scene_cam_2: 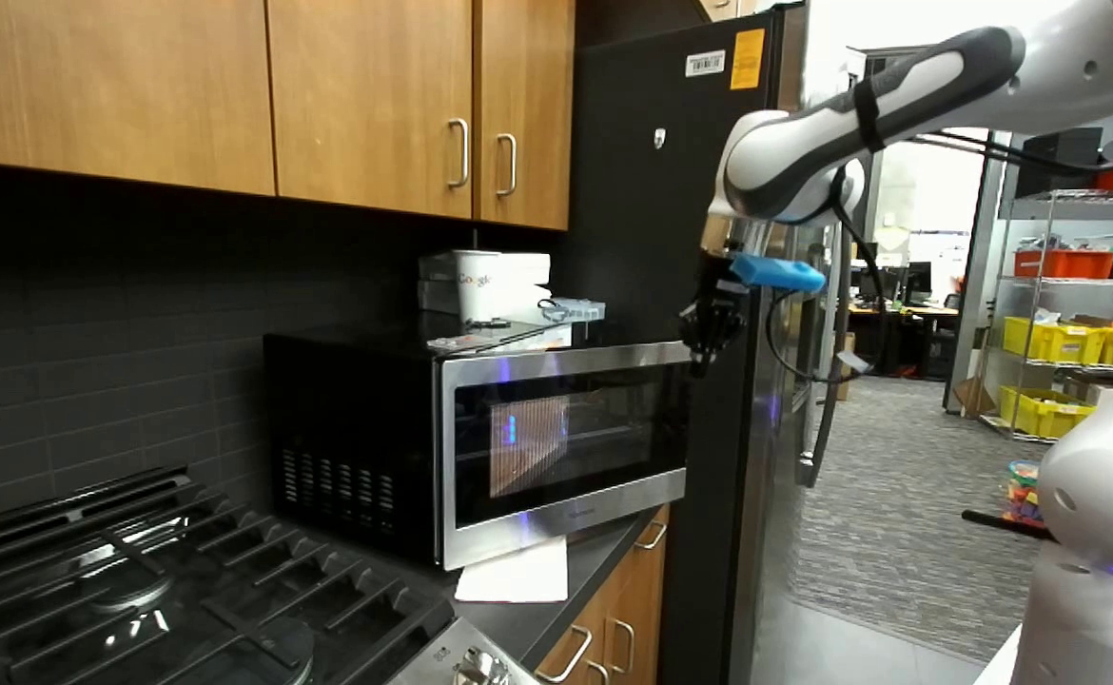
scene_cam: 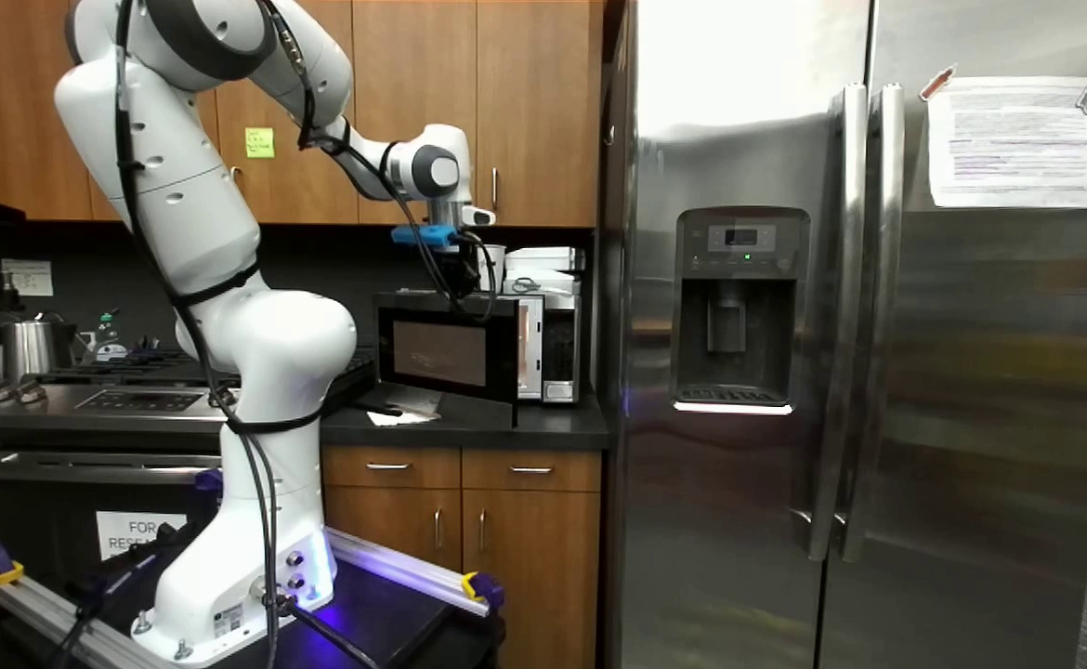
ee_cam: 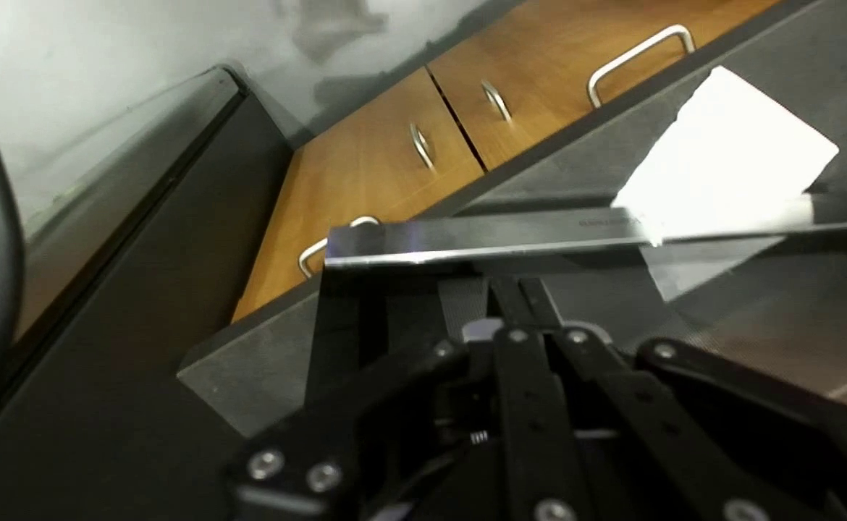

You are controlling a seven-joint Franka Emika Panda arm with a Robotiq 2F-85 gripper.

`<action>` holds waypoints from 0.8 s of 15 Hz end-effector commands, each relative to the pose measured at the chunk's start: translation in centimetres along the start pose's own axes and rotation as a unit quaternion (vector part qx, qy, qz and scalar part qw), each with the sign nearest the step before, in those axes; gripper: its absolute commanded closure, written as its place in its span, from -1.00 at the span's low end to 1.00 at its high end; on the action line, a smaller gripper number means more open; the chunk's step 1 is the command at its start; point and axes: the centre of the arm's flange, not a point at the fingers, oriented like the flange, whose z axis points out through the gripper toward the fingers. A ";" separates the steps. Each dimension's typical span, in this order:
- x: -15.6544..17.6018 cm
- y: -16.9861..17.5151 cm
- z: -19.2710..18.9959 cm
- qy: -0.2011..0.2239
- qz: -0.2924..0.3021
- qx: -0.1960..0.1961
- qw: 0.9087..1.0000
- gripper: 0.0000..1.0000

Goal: Push the microwave door closed

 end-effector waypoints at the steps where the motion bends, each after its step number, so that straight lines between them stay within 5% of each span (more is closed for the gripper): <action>1: -4.5 1.4 9.0 -0.030 0.013 0.000 0.999 1.00; 3: -6.6 2.4 14.3 -0.044 0.018 -0.009 0.999 1.00; 6: -8.4 3.0 17.2 -0.018 0.024 -0.027 0.999 1.00; 12: -4.4 1.6 13.3 0.116 0.054 -0.068 0.989 1.00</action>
